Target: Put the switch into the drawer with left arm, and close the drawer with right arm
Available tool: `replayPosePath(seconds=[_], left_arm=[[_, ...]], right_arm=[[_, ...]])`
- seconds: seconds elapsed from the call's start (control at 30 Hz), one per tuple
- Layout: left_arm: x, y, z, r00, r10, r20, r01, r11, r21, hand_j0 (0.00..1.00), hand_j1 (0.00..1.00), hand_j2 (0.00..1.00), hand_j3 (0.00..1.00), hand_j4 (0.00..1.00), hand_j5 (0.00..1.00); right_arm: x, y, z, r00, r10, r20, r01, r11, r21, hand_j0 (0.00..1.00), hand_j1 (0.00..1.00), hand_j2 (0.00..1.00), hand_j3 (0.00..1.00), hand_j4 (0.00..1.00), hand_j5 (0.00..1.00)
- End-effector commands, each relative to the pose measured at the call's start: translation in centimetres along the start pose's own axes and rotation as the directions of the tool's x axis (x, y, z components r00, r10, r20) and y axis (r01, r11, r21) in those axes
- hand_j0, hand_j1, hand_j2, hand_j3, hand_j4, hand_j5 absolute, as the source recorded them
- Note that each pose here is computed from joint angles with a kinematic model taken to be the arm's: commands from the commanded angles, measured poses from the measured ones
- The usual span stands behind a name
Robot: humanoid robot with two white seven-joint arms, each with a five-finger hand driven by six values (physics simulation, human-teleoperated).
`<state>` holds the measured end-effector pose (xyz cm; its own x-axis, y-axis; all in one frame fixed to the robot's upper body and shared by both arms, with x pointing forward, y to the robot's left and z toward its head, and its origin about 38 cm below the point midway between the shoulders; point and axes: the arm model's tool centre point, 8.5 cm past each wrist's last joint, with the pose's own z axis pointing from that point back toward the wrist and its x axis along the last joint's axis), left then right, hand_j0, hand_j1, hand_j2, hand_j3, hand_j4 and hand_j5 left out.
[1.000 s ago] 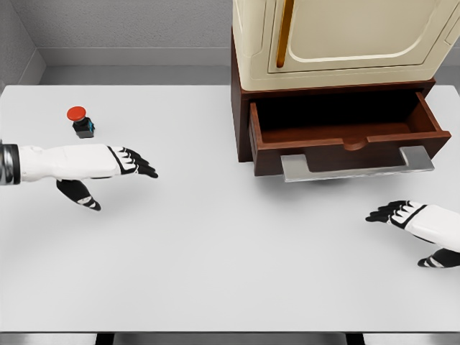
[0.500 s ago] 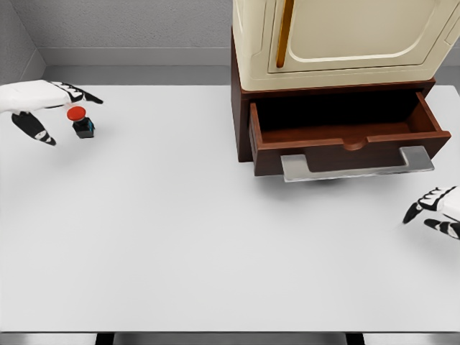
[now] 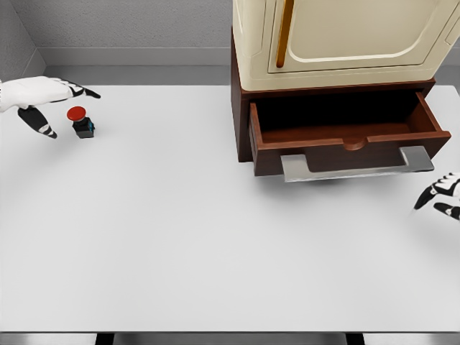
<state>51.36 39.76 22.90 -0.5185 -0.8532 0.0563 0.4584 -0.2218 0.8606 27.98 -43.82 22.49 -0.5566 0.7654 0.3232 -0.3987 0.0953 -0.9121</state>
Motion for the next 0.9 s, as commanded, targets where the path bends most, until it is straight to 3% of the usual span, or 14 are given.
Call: replayPosePath(seconds=[0.0, 0.4, 0.67, 0.87], left_arm=[[0.5, -0.2, -0.9, 0.999, -0.036, -0.010, 0.035, 0.999, -0.025, 0.99, 0.99, 0.99, 0.99, 0.99, 0.99], [1.9, -1.0, -3.2, 0.989, -0.143, -0.022, 0.140, 0.984, -0.110, 0.99, 0.99, 0.99, 0.99, 0.99, 0.99], [2.0, -1.0, -3.4, 0.989, -0.145, -0.021, 0.142, 0.984, -0.111, 0.98, 0.98, 0.98, 0.98, 0.98, 0.98], [1.7, -2.0, -3.9, 0.989, -0.142, -0.034, 0.136, 0.980, -0.145, 0.98, 0.98, 0.98, 0.98, 0.98, 0.98]], right_arm=[[0.1, -0.2, 0.1, 1.000, -0.010, 0.006, 0.010, 1.000, -0.011, 0.50, 0.50, 0.50, 0.50, 0.50, 0.50], [0.1, -0.1, -0.1, 1.000, -0.011, 0.009, 0.011, 1.000, -0.007, 0.51, 0.51, 0.51, 0.51, 0.51, 0.51], [0.1, -0.1, 0.0, 1.000, -0.012, 0.009, 0.012, 1.000, -0.006, 0.51, 0.51, 0.51, 0.51, 0.51, 0.51], [0.1, -0.1, 0.0, 1.000, -0.012, 0.009, 0.012, 1.000, -0.006, 0.51, 0.51, 0.51, 0.51, 0.51, 0.51]])
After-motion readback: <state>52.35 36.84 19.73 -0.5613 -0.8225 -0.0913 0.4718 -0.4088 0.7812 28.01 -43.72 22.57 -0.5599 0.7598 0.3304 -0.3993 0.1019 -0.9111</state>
